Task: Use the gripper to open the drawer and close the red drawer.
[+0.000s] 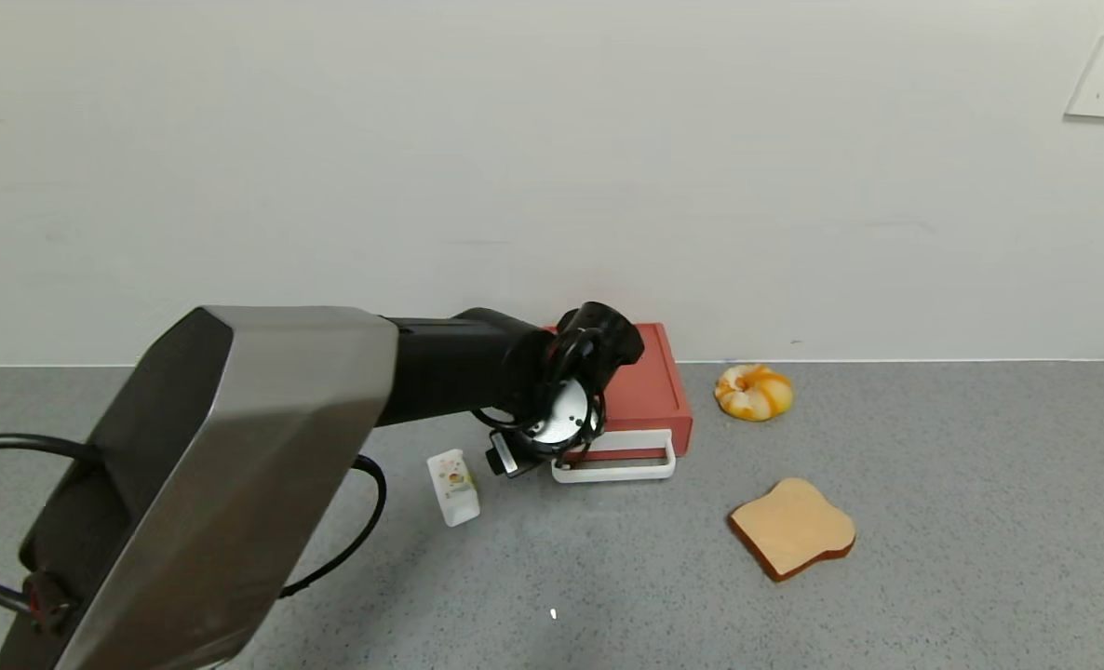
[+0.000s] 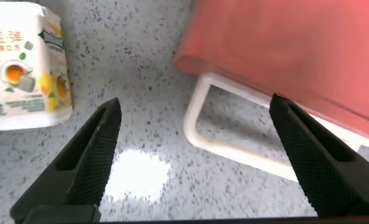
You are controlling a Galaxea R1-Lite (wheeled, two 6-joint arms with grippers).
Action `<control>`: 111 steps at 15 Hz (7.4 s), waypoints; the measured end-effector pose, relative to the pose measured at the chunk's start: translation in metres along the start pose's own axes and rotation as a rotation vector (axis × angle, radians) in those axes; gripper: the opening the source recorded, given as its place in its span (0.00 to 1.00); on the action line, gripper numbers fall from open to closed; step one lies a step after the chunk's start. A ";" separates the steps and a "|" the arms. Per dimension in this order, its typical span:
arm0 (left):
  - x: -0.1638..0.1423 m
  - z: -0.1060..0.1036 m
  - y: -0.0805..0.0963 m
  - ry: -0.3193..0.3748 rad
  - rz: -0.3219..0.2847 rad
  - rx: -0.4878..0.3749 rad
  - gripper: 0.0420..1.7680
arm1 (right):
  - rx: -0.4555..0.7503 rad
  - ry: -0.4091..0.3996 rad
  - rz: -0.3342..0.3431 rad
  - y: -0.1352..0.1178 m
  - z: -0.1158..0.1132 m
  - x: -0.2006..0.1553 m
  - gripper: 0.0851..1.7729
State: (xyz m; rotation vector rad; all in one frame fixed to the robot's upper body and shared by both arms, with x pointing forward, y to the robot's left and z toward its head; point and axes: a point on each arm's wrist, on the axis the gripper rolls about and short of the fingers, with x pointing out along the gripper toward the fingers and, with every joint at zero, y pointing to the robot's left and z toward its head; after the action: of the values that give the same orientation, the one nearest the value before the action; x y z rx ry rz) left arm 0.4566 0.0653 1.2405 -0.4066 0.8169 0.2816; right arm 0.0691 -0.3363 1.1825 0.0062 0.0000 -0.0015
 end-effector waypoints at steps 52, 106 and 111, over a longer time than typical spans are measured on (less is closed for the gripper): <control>-0.299 -0.040 0.354 -0.713 -0.416 0.598 0.97 | 0.000 0.000 0.000 0.000 0.000 0.000 0.96; -0.188 -0.164 0.404 -0.828 -0.289 0.476 0.97 | 0.000 0.000 0.000 0.000 0.000 0.000 0.96; -0.187 -0.163 0.404 -0.819 -0.306 0.402 0.97 | 0.000 0.000 0.000 0.000 0.000 0.000 0.96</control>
State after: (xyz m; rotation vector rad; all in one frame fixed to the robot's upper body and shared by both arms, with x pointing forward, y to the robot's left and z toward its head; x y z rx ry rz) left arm 0.0691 0.3331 1.1836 -0.0123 -0.0078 -0.0196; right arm 0.0691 -0.3363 1.1825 0.0062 0.0004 -0.0019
